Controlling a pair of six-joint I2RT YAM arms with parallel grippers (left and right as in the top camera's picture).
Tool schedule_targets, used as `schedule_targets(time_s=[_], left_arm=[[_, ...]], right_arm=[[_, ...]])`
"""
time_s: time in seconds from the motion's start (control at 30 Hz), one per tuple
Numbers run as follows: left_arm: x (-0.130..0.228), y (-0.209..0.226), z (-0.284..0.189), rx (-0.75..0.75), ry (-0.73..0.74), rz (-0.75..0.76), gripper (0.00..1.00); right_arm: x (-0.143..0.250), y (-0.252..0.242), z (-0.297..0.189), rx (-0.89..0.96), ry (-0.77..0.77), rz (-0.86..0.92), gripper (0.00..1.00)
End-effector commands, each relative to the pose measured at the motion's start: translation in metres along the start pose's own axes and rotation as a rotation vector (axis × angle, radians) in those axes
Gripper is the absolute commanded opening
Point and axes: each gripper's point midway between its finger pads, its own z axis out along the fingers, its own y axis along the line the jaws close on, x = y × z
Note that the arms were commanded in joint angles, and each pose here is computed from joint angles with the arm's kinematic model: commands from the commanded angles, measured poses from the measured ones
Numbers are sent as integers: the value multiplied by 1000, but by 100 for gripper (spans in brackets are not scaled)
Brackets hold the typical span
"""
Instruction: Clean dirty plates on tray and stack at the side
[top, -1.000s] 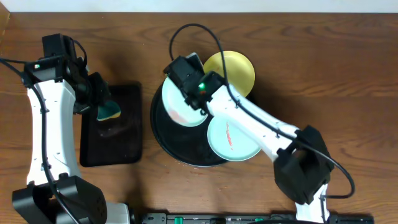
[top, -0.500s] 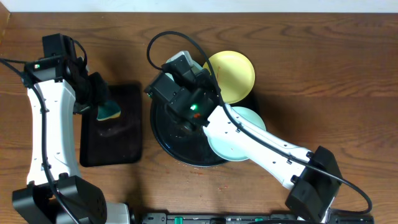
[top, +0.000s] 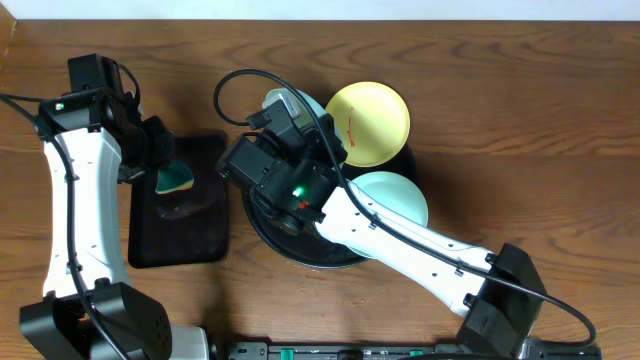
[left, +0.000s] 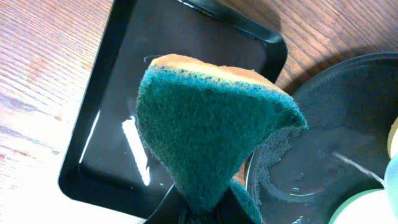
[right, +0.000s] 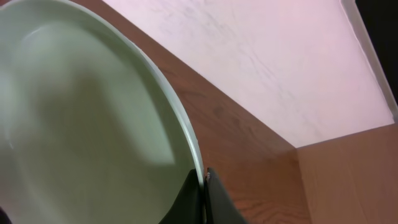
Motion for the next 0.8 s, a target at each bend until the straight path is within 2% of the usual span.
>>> schedule_targets(time_s=[0.0,0.17,0.27,0.3,0.43,0.6,0.77], left_arm=[[1,-2,0,12,2,16,7],[1,-2,0,12,3,16,7],[2,-2,0,12,6,17,7],[3,-3,0,12,10,20,7],[6,-10,0,16,15,42,7],[13,-29,1,28,21,101,7],[18,-43,2,38,23,144,7]], right_arm=[[0,-2,-2,-37,6,16,1],[14,29,6,-268,86,19,1],[22,51,10,-460,160,83,1],[27,61,14,-581,208,118,1],[35,64,27,-794,302,218,1],[52,28,65,-1015,440,455,1],[90,-32,115,-982,556,661,1]])
